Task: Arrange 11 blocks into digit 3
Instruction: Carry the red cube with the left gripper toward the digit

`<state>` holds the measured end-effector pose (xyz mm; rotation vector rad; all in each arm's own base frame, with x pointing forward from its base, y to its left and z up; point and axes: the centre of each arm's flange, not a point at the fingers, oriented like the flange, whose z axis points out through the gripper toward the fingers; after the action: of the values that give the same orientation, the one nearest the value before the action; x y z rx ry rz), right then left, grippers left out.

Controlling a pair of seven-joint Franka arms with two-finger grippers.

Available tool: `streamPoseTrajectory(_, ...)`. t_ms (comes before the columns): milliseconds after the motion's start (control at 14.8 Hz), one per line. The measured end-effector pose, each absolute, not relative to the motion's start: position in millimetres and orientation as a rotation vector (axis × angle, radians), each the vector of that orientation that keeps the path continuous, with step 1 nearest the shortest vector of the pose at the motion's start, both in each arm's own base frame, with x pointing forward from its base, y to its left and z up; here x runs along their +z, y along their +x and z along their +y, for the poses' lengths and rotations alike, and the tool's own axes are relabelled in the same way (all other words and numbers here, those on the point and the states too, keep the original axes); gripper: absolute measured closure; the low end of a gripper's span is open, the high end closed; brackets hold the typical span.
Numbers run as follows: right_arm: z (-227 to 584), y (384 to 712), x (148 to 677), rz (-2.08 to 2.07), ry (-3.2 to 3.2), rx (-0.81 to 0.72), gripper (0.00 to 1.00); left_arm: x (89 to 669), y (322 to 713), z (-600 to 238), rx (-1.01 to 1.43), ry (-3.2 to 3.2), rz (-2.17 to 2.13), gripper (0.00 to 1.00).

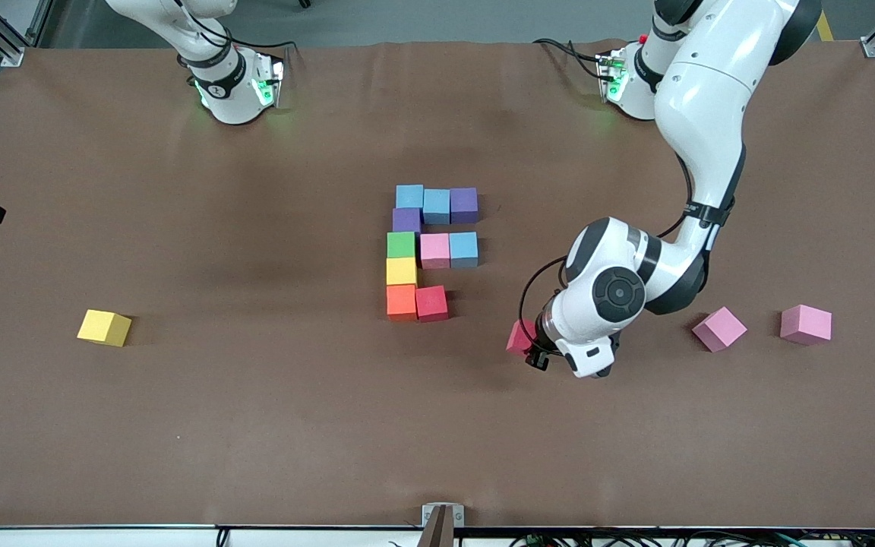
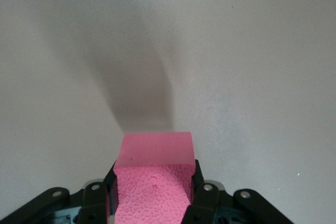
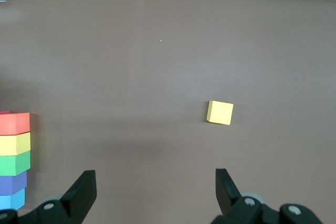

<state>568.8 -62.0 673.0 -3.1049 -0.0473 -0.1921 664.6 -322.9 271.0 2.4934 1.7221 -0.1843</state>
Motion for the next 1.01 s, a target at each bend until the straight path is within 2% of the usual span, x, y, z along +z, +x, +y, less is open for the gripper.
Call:
streamPoseTrajectory(270,-62,569,673,-0.047,-3.105,-0.192,0.00,270,663,-321,-0.286,2.461,1.775,0.48)
streamPoseTrajectory(473,-62,569,673,-0.047,-3.105,-0.192,0.00,265,656,-334,-0.276,2.418,1.889,0.48)
streamPoseTrajectory(1013,-62,569,673,-0.047,-3.105,-0.193,0.00,231,597,-423,-0.166,2.248,2.267,0.48)
